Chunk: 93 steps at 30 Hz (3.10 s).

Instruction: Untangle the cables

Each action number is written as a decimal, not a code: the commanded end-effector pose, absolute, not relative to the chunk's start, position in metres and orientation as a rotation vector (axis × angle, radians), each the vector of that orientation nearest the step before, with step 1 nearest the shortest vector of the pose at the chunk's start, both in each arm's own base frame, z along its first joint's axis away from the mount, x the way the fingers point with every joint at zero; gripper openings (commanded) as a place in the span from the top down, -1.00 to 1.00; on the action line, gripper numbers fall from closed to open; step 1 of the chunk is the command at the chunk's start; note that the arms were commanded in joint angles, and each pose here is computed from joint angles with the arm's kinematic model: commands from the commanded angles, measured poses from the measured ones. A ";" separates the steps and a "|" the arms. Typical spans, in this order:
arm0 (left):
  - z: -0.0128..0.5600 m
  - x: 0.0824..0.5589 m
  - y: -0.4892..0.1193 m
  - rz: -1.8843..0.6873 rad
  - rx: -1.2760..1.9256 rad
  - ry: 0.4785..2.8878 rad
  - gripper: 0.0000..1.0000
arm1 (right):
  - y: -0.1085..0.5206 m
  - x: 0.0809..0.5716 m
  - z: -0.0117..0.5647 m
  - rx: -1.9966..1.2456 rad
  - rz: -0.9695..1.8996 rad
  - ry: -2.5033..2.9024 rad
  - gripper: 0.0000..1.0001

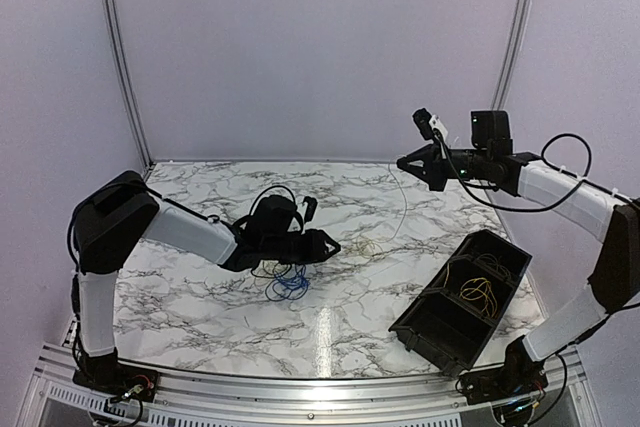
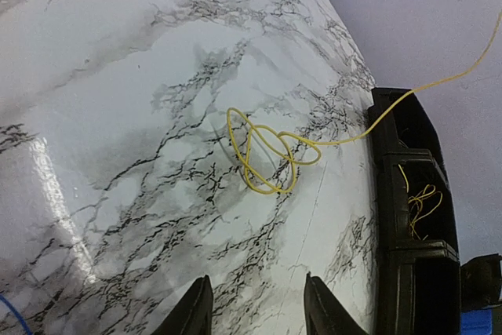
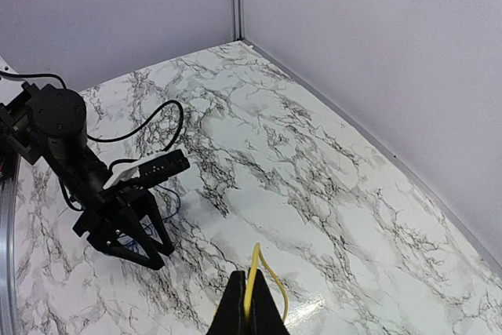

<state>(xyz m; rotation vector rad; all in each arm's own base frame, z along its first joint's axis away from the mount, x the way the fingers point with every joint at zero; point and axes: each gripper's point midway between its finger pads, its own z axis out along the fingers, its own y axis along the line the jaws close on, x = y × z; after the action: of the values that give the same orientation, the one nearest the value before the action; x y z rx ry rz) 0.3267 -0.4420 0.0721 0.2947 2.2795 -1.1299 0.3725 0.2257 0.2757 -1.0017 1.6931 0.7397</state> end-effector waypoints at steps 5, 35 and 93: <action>0.052 0.332 -0.481 -1.256 0.202 2.355 0.21 | 0.226 0.366 0.290 -1.007 0.759 1.630 1.00; 0.030 0.345 -0.519 -1.312 0.273 2.338 0.26 | 0.252 0.312 0.371 -1.113 0.867 1.414 1.00; 0.050 0.301 -0.531 -1.415 0.310 2.240 0.31 | 0.250 0.311 0.370 -1.111 0.838 1.415 1.00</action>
<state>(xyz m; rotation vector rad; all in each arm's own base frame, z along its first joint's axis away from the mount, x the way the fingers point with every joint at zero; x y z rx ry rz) 0.3055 -0.5240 0.0451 0.2768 2.2792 -1.3736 0.3154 0.2486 0.3523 -1.0996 1.4636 0.8624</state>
